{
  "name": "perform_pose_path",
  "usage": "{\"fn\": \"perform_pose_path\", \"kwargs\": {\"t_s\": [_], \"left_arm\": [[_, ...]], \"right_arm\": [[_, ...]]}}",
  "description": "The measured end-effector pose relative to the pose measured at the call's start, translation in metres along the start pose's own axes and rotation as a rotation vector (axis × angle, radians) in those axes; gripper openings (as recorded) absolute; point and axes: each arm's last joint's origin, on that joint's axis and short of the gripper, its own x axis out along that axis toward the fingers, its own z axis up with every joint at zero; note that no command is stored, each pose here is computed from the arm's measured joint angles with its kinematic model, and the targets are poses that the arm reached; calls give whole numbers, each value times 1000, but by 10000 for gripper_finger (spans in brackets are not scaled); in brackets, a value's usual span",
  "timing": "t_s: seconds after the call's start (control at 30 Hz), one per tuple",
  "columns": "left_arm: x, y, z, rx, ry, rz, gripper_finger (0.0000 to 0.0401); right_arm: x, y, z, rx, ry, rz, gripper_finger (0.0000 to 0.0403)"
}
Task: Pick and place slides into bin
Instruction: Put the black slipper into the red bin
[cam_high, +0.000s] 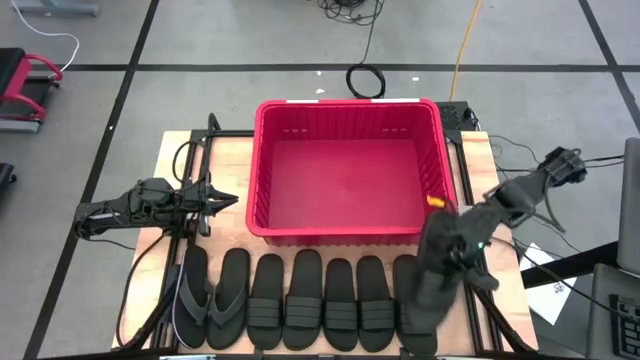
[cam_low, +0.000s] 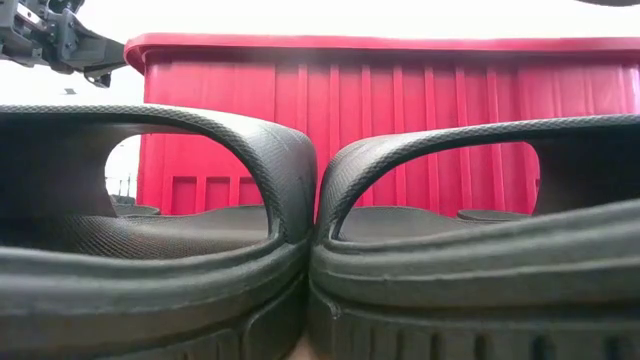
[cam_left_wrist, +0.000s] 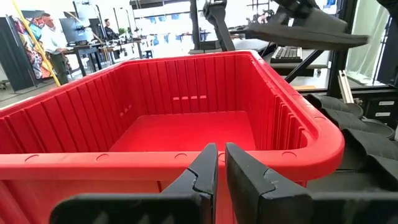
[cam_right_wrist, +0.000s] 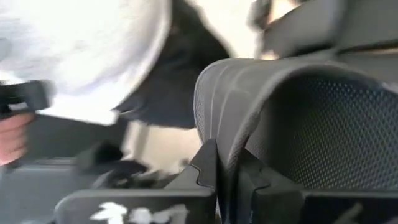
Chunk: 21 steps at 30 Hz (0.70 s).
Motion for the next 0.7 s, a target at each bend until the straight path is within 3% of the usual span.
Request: {"fn": "perform_pose_path", "kwargs": {"t_s": [0.47, 0.7], "left_arm": [[0, 0, 0, 10, 0, 0, 37], [0, 0, 0, 9, 0, 0, 37]], "right_arm": [[-104, -7, 26, -91, -68, -791, 4], [-149, -22, 30, -149, -93, -1019, 4]]}}
